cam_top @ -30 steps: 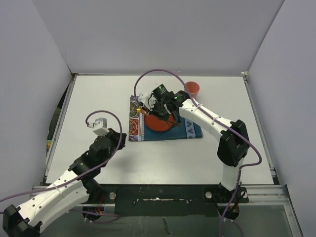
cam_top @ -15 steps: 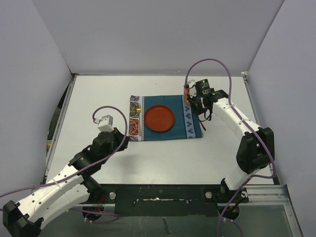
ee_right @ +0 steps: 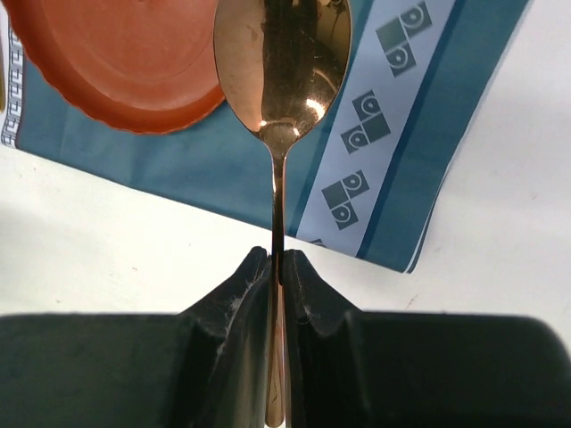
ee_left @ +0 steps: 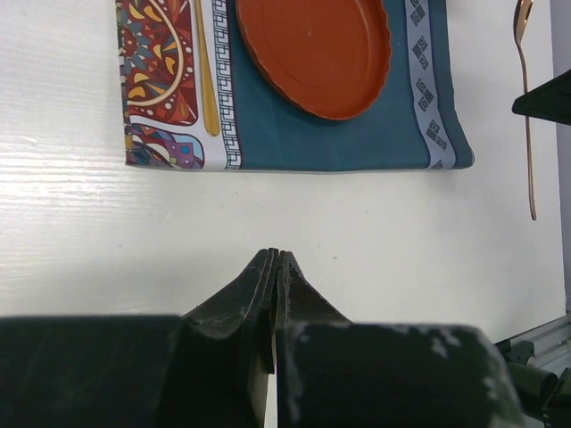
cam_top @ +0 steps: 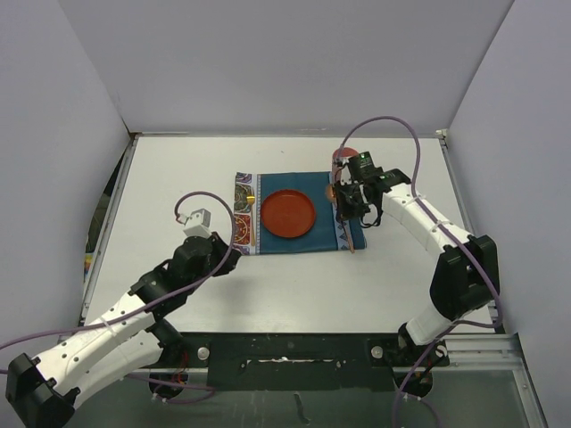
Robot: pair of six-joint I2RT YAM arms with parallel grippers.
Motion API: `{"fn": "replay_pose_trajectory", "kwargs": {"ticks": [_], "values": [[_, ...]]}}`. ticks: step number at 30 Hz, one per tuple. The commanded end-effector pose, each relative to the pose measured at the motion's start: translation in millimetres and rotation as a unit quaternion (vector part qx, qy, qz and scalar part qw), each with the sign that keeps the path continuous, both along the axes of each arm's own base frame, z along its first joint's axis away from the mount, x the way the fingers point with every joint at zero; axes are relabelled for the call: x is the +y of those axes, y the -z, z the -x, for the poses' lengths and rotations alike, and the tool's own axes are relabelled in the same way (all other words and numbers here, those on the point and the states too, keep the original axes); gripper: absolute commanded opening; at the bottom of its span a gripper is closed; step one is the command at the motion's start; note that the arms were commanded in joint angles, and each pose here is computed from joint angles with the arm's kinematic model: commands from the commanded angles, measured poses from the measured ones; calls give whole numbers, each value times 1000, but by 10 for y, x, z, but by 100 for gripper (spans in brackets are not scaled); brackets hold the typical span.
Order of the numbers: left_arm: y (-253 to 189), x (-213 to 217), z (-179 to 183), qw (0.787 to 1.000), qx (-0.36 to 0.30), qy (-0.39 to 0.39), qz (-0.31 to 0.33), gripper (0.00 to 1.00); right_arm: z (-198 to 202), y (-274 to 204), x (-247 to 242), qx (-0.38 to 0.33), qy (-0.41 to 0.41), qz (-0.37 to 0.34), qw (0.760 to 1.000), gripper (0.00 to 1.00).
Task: Set the dinner table for one person
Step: Place the spoon on the napkin.
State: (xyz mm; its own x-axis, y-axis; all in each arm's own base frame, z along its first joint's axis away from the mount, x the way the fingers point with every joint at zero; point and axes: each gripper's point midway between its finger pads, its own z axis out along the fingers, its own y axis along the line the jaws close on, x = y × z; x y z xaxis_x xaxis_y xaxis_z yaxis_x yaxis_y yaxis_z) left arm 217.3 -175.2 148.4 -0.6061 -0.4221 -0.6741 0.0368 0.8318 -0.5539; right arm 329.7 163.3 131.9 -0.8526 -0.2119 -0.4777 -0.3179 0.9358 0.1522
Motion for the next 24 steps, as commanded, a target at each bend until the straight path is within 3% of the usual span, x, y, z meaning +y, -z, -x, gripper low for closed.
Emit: {"fn": "replay_pose_trajectory", "kwargs": {"ticks": [1,9,24], "values": [[-432,-197,-40,998,-29,10,55,0,-51,-197,-52,-24,96,-44,994,0],[-485,-315,45,999,-22,19,39,0,-340,156,-301,-68,176,-18,982,0],[-358,-422,117,999,-18,27,26,0,-837,424,-149,-111,137,19,984,0]]}}
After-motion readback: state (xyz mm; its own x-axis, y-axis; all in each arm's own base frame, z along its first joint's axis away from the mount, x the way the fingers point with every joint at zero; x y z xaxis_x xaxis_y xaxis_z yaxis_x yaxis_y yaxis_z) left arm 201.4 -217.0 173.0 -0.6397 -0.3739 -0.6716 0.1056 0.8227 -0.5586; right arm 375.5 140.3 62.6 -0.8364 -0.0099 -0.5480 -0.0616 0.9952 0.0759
